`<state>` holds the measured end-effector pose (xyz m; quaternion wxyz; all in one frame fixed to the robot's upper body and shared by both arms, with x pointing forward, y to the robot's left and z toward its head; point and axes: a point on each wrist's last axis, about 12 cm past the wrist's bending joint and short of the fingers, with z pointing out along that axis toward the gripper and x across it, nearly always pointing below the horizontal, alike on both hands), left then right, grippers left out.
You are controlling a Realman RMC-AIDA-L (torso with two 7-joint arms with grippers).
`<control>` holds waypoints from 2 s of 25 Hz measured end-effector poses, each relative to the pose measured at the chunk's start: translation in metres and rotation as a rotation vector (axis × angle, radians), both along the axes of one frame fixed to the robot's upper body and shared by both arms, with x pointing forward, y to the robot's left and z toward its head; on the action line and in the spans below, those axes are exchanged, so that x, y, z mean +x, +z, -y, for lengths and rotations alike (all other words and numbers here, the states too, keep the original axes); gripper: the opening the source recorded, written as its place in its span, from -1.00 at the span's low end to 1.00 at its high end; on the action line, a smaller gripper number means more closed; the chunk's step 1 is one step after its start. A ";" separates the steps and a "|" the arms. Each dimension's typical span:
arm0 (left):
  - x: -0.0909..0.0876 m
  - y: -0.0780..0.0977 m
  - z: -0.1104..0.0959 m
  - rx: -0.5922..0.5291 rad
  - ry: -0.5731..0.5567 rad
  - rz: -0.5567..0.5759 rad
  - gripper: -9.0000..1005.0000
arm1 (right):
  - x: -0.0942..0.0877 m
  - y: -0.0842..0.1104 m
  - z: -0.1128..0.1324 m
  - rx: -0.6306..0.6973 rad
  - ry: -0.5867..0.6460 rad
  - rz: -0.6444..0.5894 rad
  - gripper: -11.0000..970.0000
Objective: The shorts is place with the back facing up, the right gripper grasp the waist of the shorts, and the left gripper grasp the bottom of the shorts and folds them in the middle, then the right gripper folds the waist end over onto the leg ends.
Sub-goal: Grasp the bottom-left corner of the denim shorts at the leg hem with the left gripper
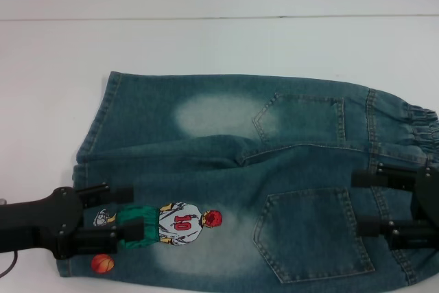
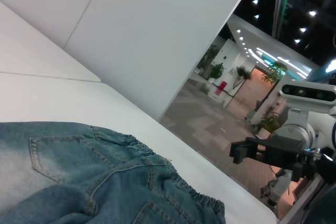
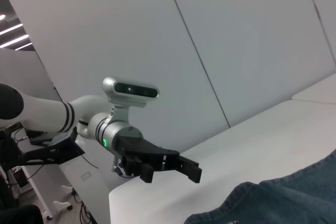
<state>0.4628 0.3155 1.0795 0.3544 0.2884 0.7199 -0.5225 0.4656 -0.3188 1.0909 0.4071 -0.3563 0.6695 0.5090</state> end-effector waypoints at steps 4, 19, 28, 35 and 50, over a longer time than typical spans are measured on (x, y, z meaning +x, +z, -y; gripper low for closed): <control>0.000 0.000 -0.001 0.002 0.004 0.000 0.81 | 0.000 0.000 -0.001 0.006 0.003 0.006 0.82; -0.002 0.000 -0.004 0.004 0.010 -0.012 0.81 | 0.000 -0.001 -0.006 0.006 0.013 0.010 0.81; -0.007 0.004 -0.012 0.024 0.020 -0.042 0.81 | 0.000 -0.001 -0.004 0.004 0.013 0.009 0.81; -0.012 0.016 -0.030 0.079 0.030 -0.150 0.81 | 0.002 0.000 -0.003 0.000 0.008 0.022 0.81; -0.005 0.044 -0.070 0.239 0.180 -0.334 0.81 | 0.008 0.011 0.015 -0.017 -0.038 0.097 0.81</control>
